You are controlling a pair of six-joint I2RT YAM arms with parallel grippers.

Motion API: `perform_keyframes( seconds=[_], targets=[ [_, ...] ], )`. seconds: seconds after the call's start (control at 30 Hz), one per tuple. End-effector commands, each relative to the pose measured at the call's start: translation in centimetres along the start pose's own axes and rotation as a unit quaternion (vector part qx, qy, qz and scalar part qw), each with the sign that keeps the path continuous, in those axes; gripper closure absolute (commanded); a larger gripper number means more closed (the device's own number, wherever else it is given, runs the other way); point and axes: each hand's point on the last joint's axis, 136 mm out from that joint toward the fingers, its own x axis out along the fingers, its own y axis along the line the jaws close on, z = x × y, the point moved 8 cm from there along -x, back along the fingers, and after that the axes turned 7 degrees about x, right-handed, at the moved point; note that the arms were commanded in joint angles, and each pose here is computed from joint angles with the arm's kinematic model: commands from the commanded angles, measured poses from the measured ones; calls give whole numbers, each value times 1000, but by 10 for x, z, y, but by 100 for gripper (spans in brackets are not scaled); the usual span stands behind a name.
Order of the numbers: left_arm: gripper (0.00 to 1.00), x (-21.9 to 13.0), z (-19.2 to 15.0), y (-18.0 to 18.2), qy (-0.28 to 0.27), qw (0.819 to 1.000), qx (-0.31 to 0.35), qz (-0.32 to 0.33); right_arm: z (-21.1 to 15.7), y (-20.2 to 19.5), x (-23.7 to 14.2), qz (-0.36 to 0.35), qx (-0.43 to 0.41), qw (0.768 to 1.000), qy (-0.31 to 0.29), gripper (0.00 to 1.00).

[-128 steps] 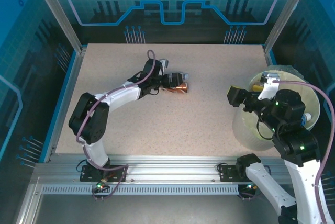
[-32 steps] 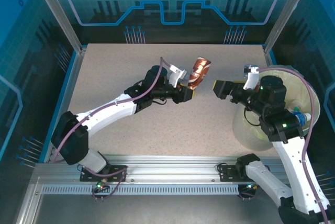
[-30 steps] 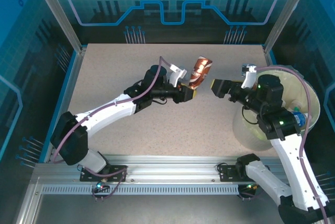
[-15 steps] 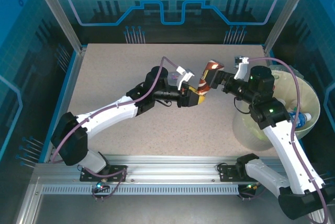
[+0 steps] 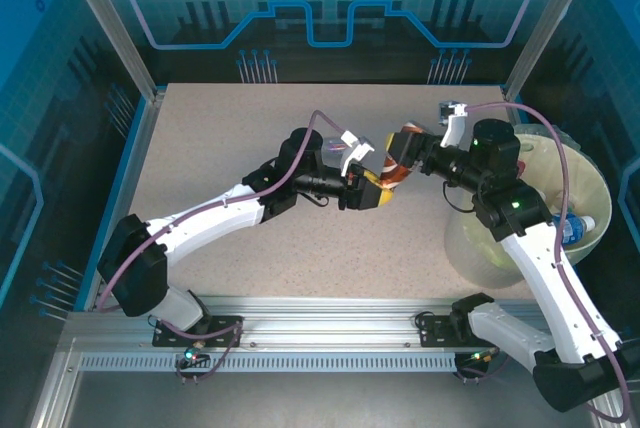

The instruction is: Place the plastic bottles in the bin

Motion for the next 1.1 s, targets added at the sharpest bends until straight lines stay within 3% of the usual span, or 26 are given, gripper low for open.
perform_keyframes(
  seconds=[0.0,0.27,0.33,0.43,0.5,0.9,1.07],
  targets=[
    [70,2,5,-7,4,1000,21,-20,4,10,-5,5,-17,1000,-5,32],
    [66,3,3,-5,7,1000,21,-10,6,14,-8,5,-28,1000,-9,53],
    [61,3,3,-4,9,1000,19,-1,6,14,-9,-1,-37,999,-9,55],
    [41,2,3,1,12,1000,11,23,6,15,-14,-16,-53,998,-11,59],
    [27,2,2,5,11,999,7,40,7,13,-19,-38,-62,997,-17,61],
    [14,-1,2,13,2,997,5,81,23,11,-84,-218,-139,963,-81,66],
    [4,-7,0,24,-13,989,-10,147,31,15,-119,-289,-172,935,-111,67]
  ],
)
